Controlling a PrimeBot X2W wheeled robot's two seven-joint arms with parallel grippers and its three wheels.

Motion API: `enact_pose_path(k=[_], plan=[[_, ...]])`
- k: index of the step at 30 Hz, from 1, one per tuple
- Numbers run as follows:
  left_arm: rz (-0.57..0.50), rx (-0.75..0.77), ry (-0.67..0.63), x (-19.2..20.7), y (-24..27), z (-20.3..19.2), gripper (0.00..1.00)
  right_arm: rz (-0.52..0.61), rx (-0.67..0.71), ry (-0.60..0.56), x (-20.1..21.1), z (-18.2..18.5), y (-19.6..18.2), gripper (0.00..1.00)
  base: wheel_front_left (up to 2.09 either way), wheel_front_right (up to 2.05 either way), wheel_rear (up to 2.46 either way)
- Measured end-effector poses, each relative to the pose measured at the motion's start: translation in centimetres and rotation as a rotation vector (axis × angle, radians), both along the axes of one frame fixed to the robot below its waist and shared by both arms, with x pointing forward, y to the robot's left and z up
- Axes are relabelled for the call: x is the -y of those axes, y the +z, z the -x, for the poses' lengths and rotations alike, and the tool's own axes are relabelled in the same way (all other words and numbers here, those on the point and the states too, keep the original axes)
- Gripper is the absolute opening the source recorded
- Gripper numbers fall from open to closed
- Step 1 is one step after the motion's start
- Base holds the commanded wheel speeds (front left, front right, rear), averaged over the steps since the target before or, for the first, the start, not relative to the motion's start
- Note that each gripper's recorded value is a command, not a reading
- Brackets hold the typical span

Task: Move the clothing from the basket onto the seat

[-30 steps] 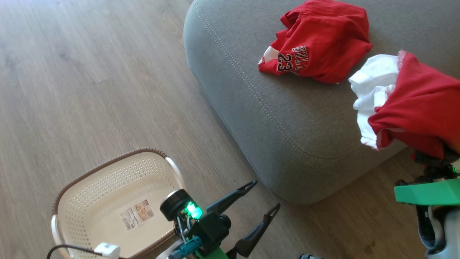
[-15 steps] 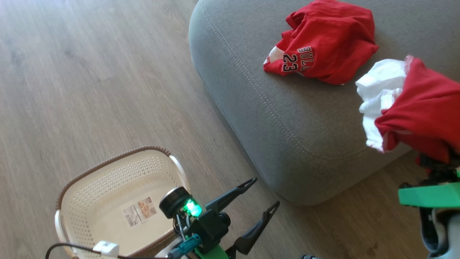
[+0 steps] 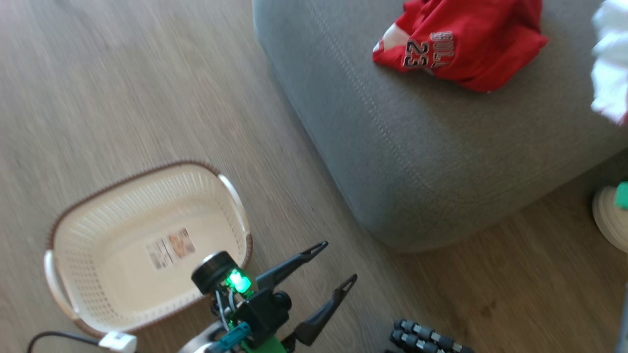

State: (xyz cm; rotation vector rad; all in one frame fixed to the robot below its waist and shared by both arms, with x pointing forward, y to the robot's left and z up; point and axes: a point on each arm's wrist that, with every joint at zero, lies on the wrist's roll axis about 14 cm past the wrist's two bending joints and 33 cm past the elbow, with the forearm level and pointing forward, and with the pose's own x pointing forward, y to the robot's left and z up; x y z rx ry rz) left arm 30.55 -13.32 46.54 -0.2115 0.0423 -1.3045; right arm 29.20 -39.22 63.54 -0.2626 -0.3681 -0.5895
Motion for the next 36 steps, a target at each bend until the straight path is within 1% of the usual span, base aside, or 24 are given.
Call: enact_pose_path(k=[3, 7, 12, 14, 18, 20, 24, 27, 32, 35, 36], plan=[[-0.005, -0.009, -0.012, -0.4, -1.2, -0.8, 1.0, 0.017, -0.006, -0.003, 0.5, -2.1, 0.1, 0.0, 0.0, 0.0, 0.0], [-0.028, 0.006, -0.047, -1.1, -3.2, -1.9, 1.0, 0.037, -0.014, 0.014, 1.1, -6.1, 0.1, 0.0, 0.0, 0.0, 0.0], [-0.054, -0.054, -0.042, -2.4, -6.5, -3.1, 1.0, 0.071, -0.03, 0.027, 2.3, -11.1, 0.0, 0.0, 0.0, 0.0, 0.0], [-0.062, -0.077, -0.046, -2.8, -7.8, -3.2, 1.0, 0.071, -0.029, 0.037, 2.7, -13.3, -0.1, 0.0, 0.0, 0.0, 0.0], [-0.073, -0.103, -0.05, -3.5, -9.7, -3.6, 1.0, 0.058, -0.038, 0.015, 4.8, -16.6, -0.8, 0.0, 0.0, 0.0, 0.0], [-0.074, -0.122, -0.043, -3.8, -10.4, -3.7, 1.0, 0.038, -0.048, -0.013, 6.2, -17.7, -1.2, 0.0, 0.0, 0.0, 0.0], [-0.087, -0.146, -0.008, -4.7, -11.7, -4.5, 1.0, -0.039, -0.065, -0.056, 8.5, -20.0, -2.8, 0.0, 0.0, 0.0, 0.0], [-0.104, -0.164, 0.021, -5.6, -12.5, -4.8, 1.0, -0.122, -0.143, -0.093, 9.9, -21.5, -5.7, 0.0, 0.0, 0.0, 0.0], [-0.128, -0.186, 0.082, -7.0, -13.8, -6.1, 1.0, -0.206, -0.225, -0.112, 10.4, -24.4, -9.0, 0.0, 0.0, 0.0, 0.0], [-0.136, -0.203, 0.096, -7.4, -14.4, -6.1, 1.0, -0.264, -0.306, -0.14, 11.0, -25.3, -11.8, 0.0, 0.0, 0.0, 0.0], [-0.136, -0.203, 0.096, -7.4, -14.4, -6.1, 1.0, -0.264, -0.306, -0.14, 11.0, -25.3, -11.8, 0.0, 0.0, 0.0, 0.0]])
